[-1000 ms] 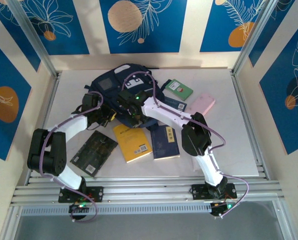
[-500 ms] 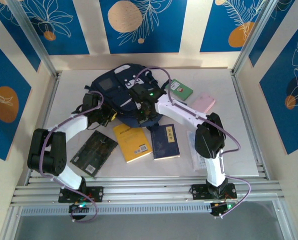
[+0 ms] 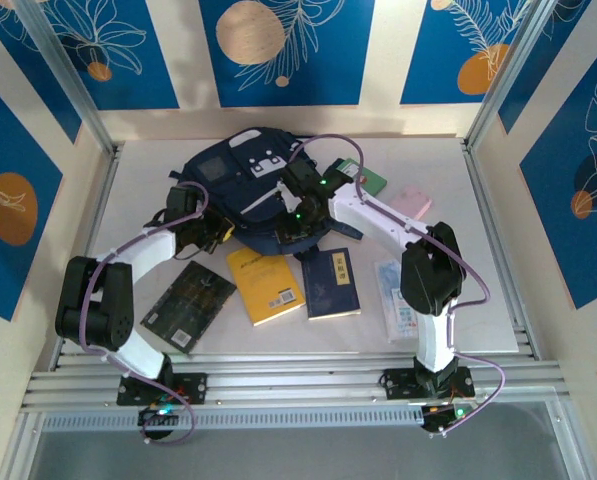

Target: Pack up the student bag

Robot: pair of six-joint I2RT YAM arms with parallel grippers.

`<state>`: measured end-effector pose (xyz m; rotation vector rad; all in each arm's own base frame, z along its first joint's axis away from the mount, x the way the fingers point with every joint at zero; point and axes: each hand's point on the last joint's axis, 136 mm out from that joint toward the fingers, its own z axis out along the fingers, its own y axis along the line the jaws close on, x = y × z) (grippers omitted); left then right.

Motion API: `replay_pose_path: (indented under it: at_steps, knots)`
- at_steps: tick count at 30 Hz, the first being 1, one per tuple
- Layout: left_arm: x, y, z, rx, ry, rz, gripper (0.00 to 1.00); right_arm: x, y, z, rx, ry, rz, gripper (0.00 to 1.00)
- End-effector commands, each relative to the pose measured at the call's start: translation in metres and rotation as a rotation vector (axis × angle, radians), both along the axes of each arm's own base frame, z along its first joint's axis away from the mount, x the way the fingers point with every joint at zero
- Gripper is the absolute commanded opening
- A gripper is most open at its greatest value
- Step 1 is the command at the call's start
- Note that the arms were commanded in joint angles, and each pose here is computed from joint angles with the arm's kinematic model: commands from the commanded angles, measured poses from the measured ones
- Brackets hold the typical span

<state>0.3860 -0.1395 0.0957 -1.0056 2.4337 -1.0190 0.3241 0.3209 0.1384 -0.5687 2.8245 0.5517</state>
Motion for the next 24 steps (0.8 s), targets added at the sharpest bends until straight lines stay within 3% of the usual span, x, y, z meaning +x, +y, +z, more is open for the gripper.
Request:
replay_pose_path:
  at_steps: [1, 4, 9, 24]
  knots:
    - [0.013, -0.002, 0.016, 0.007, -0.058, -0.018, 0.0, -0.002, 0.012, 0.025, 0.071, 0.009, -0.031, 0.4]
    - [0.014, -0.002, 0.016, 0.008, -0.058, -0.018, 0.0, 0.005, 0.015, 0.021, -0.01, -0.016, -0.082, 0.48]
    - [0.014, -0.003, 0.016, 0.003, -0.056, -0.02, 0.0, 0.013, 0.02, 0.007, -0.15, -0.068, -0.077, 0.48]
    - [0.015, -0.005, 0.015, -0.004, -0.053, -0.025, 0.0, 0.023, 0.028, -0.021, -0.242, -0.071, -0.055, 0.47]
